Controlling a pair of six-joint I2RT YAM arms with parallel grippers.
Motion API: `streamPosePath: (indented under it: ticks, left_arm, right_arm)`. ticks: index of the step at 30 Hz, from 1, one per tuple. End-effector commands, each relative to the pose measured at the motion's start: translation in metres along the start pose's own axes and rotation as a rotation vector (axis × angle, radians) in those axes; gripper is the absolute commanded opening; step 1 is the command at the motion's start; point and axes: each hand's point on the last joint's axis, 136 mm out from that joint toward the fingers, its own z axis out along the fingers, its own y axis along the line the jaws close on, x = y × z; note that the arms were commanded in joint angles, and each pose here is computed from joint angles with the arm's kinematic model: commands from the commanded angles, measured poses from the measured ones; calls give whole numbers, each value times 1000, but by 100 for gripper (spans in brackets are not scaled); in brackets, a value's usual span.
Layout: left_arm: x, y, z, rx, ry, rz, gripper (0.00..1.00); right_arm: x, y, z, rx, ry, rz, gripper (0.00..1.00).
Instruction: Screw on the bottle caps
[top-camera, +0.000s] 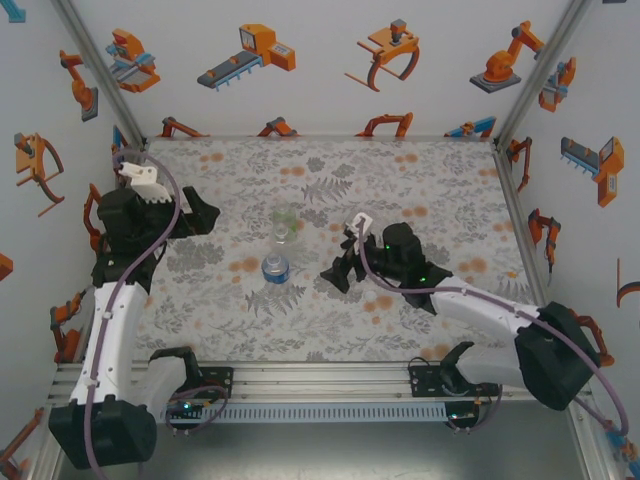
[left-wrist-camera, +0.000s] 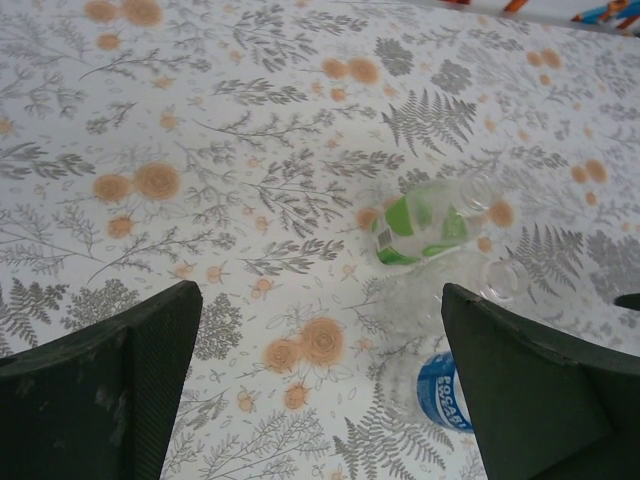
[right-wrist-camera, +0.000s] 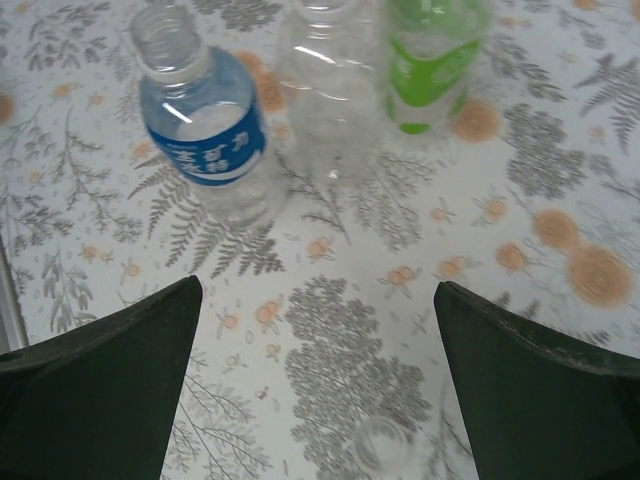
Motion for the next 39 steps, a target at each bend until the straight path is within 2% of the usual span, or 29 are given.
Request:
streamPosePath:
  ticks: [1,7,18,29,39]
  left_arm:
    - [12,-3,-8,6,7,38,97]
    - [14,9,-17,-75,-20,21,97]
    - [20,6,-9,-37,4,-33,97]
    - [22,4,-8,-24,17,-38,97]
    - [23,3,-4,-10,27,-40,97]
  right_arm:
    - [-26,13,17,-23,-88,-63,87]
    - [-23,37,48,-71,-93,-91,86]
    - [-16,68,89,-127,-79,-99,86]
    - [-14,64,105,-52,-78,-103,86]
    - [-18,64,117,-56,-80,-86,84]
